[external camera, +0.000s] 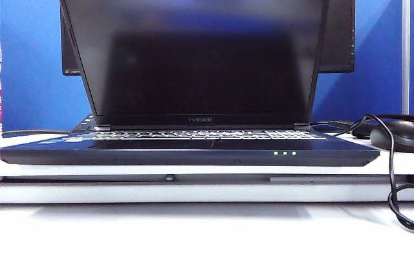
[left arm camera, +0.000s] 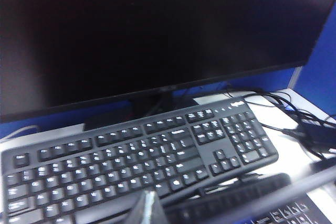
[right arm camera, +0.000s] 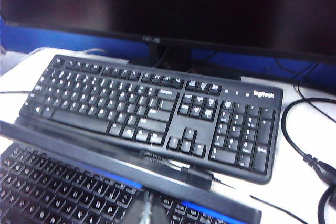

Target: Open the lid of the black laptop.

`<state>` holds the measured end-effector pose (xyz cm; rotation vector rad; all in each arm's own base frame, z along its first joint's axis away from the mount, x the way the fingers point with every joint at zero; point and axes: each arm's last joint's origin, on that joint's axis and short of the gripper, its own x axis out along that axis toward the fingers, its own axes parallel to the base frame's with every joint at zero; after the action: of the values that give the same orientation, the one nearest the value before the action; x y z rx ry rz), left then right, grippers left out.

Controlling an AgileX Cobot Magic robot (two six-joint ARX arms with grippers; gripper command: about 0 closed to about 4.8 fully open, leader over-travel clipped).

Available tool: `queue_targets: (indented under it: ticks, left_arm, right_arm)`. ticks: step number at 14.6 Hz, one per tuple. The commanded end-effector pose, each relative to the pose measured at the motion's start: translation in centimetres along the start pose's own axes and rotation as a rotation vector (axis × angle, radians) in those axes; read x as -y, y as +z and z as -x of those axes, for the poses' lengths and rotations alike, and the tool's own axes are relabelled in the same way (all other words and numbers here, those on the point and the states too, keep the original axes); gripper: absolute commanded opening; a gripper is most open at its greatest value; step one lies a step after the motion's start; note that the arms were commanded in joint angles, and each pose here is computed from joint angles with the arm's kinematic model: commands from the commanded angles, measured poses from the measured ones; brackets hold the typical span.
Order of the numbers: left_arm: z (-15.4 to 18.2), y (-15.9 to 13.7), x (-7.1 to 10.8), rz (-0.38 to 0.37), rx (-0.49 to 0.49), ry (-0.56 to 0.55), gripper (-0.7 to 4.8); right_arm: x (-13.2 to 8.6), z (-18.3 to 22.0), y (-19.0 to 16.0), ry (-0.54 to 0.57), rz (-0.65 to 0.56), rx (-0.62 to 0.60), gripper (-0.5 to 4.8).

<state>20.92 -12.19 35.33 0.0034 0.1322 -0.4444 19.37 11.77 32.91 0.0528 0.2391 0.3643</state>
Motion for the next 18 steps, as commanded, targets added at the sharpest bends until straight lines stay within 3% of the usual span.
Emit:
queue_targets:
  ticks: [1, 4, 6, 10, 13, 15, 18]
  left_arm:
    - [1.0, 0.9, 0.0, -0.004, 0.028, -0.041, -0.06]
    - [2.8, 3.4, 0.4, -0.004, 0.042, -0.188, -0.06]
    - [3.7, 3.8, 0.6, -0.004, -0.105, -0.259, -0.06]
    - [2.8, 1.0, 0.5, -0.026, -0.377, -0.232, -0.06]
    - [1.7, 0.9, 0.2, -0.052, -0.344, -0.094, -0.06]
    - [1.2, 1.2, 0.2, -0.051, -0.3, -0.085, -0.06]
    - [0.1, 0.8, 0.3, -0.041, -0.311, -0.076, -0.06]
  right_arm:
    - [0.0, 0.5, 1.9, -0.006, -0.006, 0.114, -0.01]
    - [0.1, 0.5, 1.6, -0.014, -0.002, 0.084, -0.01]
    - [0.1, 0.5, 1.6, -0.014, -0.002, 0.086, -0.01]
    - [0.1, 0.5, 1.7, -0.013, -0.003, 0.093, -0.01]
    - [0.1, 0.5, 1.7, -0.013, -0.004, 0.093, -0.01]
    - [0.1, 0.5, 1.7, -0.013, -0.003, 0.093, -0.01]
    - [0.1, 0.5, 1.8, -0.012, -0.005, 0.099, -0.01]
